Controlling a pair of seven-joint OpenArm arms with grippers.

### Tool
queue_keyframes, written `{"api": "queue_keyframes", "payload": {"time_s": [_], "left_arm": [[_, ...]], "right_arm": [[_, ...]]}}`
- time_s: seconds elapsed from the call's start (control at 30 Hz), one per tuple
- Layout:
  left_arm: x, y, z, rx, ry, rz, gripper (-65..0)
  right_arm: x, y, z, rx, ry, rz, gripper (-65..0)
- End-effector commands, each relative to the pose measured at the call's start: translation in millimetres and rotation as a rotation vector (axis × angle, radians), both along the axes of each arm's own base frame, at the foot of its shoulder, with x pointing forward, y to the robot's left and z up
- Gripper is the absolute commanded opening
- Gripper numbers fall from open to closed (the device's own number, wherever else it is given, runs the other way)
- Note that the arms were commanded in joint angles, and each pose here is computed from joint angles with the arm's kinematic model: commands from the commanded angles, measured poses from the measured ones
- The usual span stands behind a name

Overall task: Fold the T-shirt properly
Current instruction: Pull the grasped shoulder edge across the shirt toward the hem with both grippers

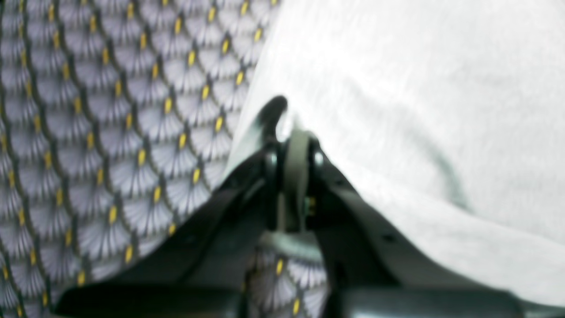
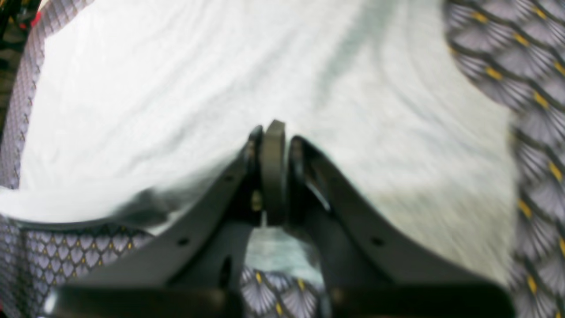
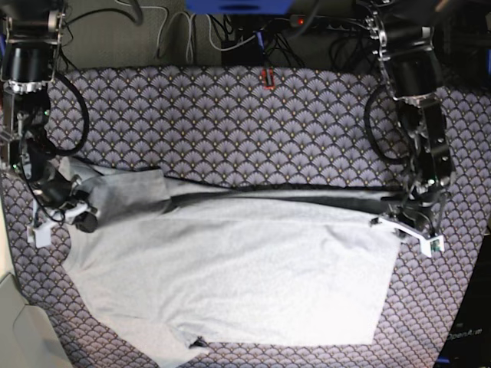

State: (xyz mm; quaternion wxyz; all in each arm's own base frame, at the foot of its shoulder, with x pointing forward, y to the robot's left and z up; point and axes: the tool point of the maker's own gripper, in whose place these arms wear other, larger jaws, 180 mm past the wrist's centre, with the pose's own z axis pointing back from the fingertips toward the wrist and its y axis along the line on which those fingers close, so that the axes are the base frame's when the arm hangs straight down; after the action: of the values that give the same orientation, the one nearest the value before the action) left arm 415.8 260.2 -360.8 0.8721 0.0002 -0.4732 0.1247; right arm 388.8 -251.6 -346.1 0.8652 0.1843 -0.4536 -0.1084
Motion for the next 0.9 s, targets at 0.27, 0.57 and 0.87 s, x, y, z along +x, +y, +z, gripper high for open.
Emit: {"api": "queue_keyframes", "payload": {"time_s": [0.27, 0.57, 0.87], "left_arm": [[44, 15, 26, 0.050, -0.045, 0.012, -64.4], [64, 21, 54, 0.065, -0.096, 0.014, -64.4], [74, 3, 38, 0.088, -0.091, -0.044, -64.4]], "right_arm": [[46, -4, 20, -0.100, -0.037, 0.034, -65.0], [72, -14, 28, -0.136, -0.064, 0.046, -65.0], [75, -10, 12, -0.241, -0.047, 0.084, -65.0]]}}
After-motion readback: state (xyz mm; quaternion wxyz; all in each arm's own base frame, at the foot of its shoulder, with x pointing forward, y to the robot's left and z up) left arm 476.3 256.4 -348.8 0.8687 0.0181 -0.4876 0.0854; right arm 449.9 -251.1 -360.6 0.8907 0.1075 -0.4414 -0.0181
